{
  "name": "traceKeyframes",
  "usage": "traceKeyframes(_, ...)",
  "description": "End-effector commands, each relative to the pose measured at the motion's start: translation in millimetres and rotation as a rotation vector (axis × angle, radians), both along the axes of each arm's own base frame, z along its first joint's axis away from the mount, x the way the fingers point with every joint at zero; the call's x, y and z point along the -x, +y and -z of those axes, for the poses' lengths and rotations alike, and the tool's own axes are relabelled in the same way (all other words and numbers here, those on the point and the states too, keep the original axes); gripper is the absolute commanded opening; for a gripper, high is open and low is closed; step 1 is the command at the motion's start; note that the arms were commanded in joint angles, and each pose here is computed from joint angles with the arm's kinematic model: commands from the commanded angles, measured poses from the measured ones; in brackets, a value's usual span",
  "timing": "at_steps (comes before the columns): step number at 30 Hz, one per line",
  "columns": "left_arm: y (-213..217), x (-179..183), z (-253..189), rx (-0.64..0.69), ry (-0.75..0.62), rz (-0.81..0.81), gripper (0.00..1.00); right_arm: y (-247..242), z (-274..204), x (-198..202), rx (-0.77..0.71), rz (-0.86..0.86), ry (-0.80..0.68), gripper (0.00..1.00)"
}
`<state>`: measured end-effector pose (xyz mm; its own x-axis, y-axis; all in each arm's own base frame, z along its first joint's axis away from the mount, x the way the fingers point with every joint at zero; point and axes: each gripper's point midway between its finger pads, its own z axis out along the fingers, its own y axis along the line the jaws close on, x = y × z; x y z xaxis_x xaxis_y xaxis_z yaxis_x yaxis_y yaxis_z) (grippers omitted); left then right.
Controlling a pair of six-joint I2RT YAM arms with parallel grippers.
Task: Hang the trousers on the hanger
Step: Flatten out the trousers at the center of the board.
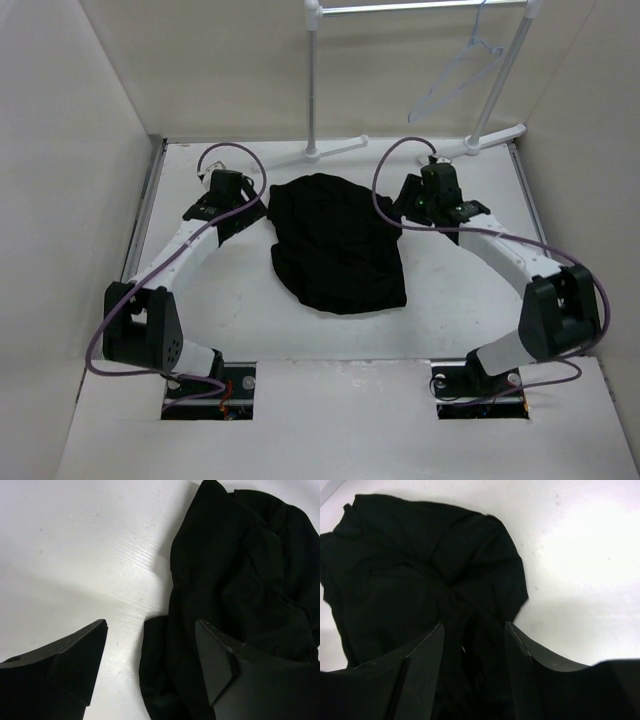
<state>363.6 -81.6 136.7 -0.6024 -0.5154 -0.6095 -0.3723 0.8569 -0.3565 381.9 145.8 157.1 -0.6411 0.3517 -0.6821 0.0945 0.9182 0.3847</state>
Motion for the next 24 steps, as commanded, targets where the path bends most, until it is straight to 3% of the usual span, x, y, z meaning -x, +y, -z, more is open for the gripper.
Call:
traceKeyframes(1, -8, -35, -16, 0.054, -0.081, 0.015, 0.72, 17, -27, -43, -0.061, -0.017, -0.129, 0.58)
traceKeyframes(5, -17, -57, 5, 0.093, -0.049, 0.049, 0.77, 26, 6, -54, -0.050, -0.026, -0.060, 0.53)
traceKeyframes(14, -41, -96, 33, 0.146, -0.028, 0.110, 0.81, 65, 42, -24, -0.076, -0.107, 0.032, 0.55)
traceKeyframes(19, -64, -107, 51, 0.161, -0.009, 0.149, 0.79, 76, 49, -12, -0.096, -0.137, 0.071, 0.46)
traceKeyframes(22, -69, -113, 53, 0.180, -0.010, 0.140, 0.66, 75, 50, -9, -0.094, -0.134, 0.079, 0.42)
traceKeyframes(23, -70, -115, 50, 0.188, -0.018, 0.136, 0.53, 75, 49, -9, -0.092, -0.134, 0.077, 0.36)
traceKeyframes(24, -70, -115, 44, 0.188, -0.032, 0.131, 0.42, 75, 46, -7, -0.090, -0.136, 0.073, 0.22)
